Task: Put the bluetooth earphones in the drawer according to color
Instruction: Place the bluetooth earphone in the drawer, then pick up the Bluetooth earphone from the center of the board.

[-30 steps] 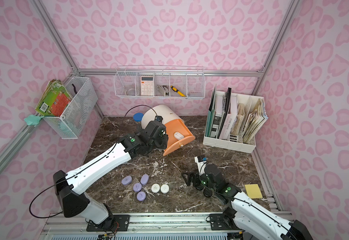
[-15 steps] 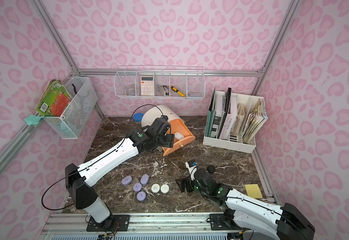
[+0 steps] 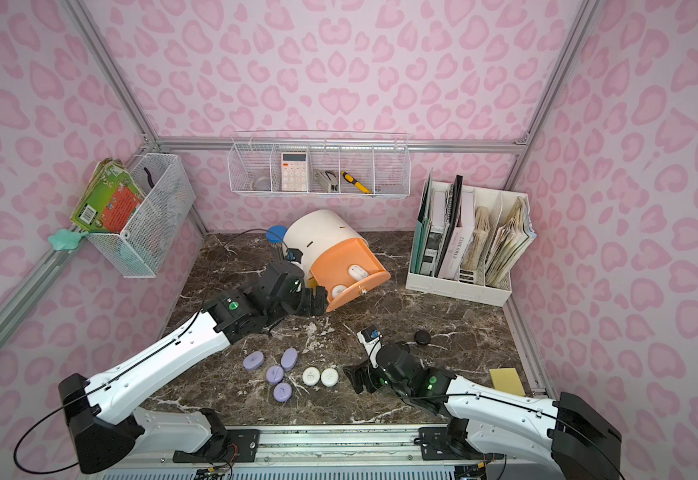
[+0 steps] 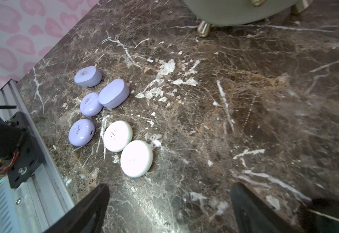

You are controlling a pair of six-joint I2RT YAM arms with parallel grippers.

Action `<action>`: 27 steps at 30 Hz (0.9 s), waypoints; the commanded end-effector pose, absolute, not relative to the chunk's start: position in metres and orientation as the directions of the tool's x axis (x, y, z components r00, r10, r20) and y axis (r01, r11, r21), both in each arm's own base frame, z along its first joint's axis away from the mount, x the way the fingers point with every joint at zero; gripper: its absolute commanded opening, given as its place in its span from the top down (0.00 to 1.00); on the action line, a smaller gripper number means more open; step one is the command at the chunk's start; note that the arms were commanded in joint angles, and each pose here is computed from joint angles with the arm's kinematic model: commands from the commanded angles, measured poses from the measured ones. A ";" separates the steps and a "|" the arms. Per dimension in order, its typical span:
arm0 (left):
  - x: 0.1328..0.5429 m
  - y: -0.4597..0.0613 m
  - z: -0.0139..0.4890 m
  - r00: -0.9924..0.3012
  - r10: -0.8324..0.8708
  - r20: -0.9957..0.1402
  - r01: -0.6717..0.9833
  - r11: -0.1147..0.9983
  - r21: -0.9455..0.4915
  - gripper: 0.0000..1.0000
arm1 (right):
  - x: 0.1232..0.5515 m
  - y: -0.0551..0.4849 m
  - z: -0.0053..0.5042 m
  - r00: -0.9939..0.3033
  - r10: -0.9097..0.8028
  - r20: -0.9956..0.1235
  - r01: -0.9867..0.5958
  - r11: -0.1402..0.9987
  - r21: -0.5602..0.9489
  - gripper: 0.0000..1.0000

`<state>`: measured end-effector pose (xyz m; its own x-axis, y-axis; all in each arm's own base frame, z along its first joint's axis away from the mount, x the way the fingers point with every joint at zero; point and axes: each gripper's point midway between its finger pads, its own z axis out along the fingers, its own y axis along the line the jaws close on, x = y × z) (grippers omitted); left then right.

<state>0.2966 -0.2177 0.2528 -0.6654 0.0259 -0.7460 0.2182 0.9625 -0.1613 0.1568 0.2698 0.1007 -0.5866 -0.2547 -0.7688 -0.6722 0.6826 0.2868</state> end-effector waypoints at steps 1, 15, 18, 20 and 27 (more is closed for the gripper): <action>0.295 -0.202 0.250 -0.617 -0.030 -0.787 0.178 0.968 -0.176 0.01 | 0.152 0.277 0.099 -0.551 -0.300 -0.778 -0.704 0.668 0.241 0.05; 0.283 -0.138 0.160 -0.652 -0.095 -0.752 0.010 0.991 -0.134 0.01 | 0.135 0.311 0.041 -0.509 -0.556 -0.657 -0.788 0.609 0.095 0.15; 0.285 -0.131 0.153 -0.664 -0.121 -0.738 -0.009 0.988 -0.154 0.01 | 0.136 0.321 0.027 -0.504 -0.601 -0.620 -0.801 0.594 0.076 0.20; 0.284 -0.129 0.150 -0.670 -0.129 -0.731 -0.016 0.987 -0.160 0.01 | 0.136 0.328 0.020 -0.501 -0.621 -0.603 -0.810 0.582 0.072 0.24; 0.281 -0.124 0.153 -0.668 -0.137 -0.731 -0.030 0.987 -0.158 0.01 | 0.140 0.340 0.006 -0.512 -0.638 -0.576 -0.806 0.587 0.067 0.39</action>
<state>0.2806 -0.1237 0.1500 -0.6731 -0.1206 -0.7297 -0.0229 0.9895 -0.1424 0.1476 0.3462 0.0190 -0.4913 -0.6014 -0.6300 -0.8022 0.5942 0.0584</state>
